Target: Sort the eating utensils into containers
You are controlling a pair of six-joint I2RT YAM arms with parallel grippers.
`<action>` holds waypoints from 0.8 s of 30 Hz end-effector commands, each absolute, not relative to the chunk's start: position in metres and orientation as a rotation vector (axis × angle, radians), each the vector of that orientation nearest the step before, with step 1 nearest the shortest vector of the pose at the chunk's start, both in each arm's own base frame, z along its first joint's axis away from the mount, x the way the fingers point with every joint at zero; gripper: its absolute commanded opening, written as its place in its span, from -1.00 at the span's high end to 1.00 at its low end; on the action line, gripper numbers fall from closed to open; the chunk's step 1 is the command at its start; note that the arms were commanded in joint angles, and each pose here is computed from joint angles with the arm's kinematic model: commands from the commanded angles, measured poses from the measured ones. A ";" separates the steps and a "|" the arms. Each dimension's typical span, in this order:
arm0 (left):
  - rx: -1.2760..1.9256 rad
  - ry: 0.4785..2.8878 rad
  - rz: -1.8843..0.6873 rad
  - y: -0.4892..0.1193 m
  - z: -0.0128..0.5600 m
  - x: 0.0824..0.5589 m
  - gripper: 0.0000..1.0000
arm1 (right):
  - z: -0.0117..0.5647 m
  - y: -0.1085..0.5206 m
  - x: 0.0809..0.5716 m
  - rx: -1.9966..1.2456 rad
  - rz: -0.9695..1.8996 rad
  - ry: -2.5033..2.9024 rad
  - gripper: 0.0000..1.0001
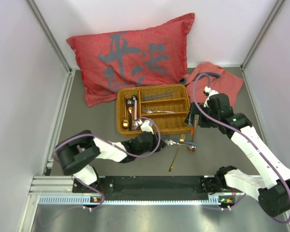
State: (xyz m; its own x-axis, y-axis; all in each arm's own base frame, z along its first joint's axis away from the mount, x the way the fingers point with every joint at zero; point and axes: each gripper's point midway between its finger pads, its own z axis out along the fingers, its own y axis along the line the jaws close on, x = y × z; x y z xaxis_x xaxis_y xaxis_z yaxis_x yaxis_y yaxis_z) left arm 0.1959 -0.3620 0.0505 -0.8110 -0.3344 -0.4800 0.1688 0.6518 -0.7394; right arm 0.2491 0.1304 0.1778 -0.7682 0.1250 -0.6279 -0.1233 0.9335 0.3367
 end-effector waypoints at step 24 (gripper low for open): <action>0.180 2.167 -0.576 -0.216 0.203 0.272 1.00 | 0.221 0.163 0.266 -0.162 0.677 2.274 -0.98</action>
State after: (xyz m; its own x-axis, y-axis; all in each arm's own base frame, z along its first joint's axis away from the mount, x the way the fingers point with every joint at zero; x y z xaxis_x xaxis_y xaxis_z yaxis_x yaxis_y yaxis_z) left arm 0.2575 -0.2435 0.1780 -0.6225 -0.1708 -0.7638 0.2975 0.8510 -0.4328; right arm 0.2470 0.1558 0.1914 -0.7745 0.0727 -0.6284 -0.2526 0.8752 0.4126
